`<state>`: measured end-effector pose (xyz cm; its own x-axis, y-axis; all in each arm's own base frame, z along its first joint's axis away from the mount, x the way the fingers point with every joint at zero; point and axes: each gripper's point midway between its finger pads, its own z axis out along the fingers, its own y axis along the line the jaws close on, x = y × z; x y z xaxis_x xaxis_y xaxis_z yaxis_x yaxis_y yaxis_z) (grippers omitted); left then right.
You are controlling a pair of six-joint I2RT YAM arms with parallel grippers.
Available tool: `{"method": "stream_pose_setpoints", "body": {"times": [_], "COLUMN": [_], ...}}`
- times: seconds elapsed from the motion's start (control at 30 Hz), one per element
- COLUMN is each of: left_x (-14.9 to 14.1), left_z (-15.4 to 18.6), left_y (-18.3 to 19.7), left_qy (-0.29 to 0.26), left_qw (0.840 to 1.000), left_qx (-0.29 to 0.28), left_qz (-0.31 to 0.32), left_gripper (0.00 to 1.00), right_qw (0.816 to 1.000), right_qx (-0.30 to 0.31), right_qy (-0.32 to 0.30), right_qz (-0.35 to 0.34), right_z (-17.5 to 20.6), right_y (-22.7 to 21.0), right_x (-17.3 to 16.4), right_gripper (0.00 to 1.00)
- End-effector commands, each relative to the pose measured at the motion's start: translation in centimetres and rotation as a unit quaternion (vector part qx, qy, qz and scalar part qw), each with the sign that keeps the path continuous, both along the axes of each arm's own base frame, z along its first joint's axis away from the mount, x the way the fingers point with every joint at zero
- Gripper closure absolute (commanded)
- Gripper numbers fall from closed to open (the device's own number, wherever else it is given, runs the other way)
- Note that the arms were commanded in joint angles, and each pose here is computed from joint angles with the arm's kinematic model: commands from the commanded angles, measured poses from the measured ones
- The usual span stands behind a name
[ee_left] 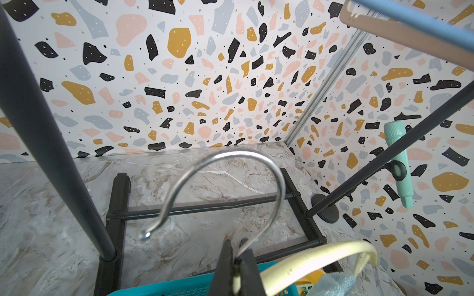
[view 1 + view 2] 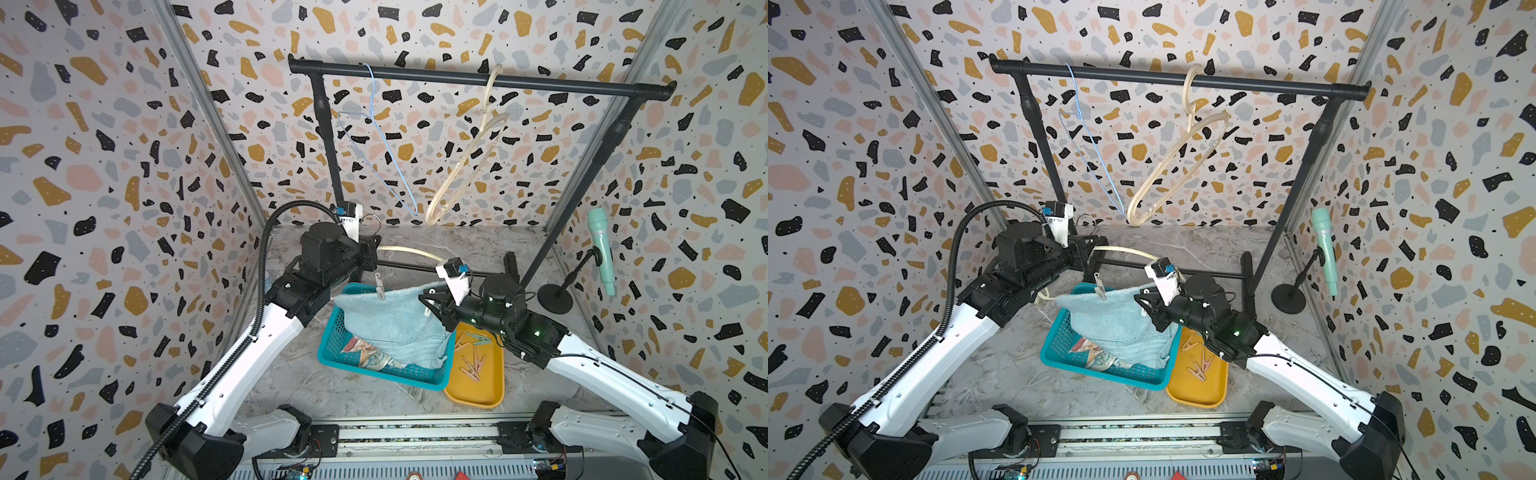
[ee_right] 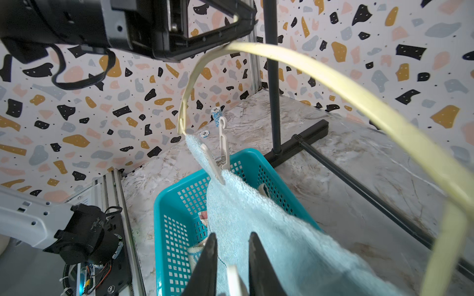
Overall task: Remove the clothespins securing towels to the hanger
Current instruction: Remove the clothespin from the hanger, then place the clothespin in the storage box.
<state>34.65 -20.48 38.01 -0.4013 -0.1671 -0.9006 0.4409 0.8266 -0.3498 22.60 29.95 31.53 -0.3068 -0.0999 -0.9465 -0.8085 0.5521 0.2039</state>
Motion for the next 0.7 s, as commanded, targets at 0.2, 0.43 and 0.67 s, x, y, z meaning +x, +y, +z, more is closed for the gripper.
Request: {"method": "stream_pose_setpoints", "body": {"times": [0.2,0.43,0.67], "left_x": [-0.6,-0.7,-0.6], "left_z": [4.6,5.0,4.8], "left_y": [0.8,1.3,1.1], "left_qy": [-0.072,-0.083,-0.083], "left_qw": [0.997,0.996,0.996], "left_qx": [-0.033,-0.035,-0.034], "left_qz": [0.015,0.025,0.021], "left_gripper": [1.0,1.0,1.0], "right_qw": [0.994,0.986,0.979], "right_qx": [0.006,-0.008,0.001], "right_qy": [0.002,0.036,0.061], "right_qz": [-0.107,-0.161,-0.193], "right_z": [1.0,-1.3,-2.9], "right_y": [-5.0,-7.4,-8.9], "right_x": [0.3,0.8,1.0], "right_gripper": [1.0,1.0,1.0]}}
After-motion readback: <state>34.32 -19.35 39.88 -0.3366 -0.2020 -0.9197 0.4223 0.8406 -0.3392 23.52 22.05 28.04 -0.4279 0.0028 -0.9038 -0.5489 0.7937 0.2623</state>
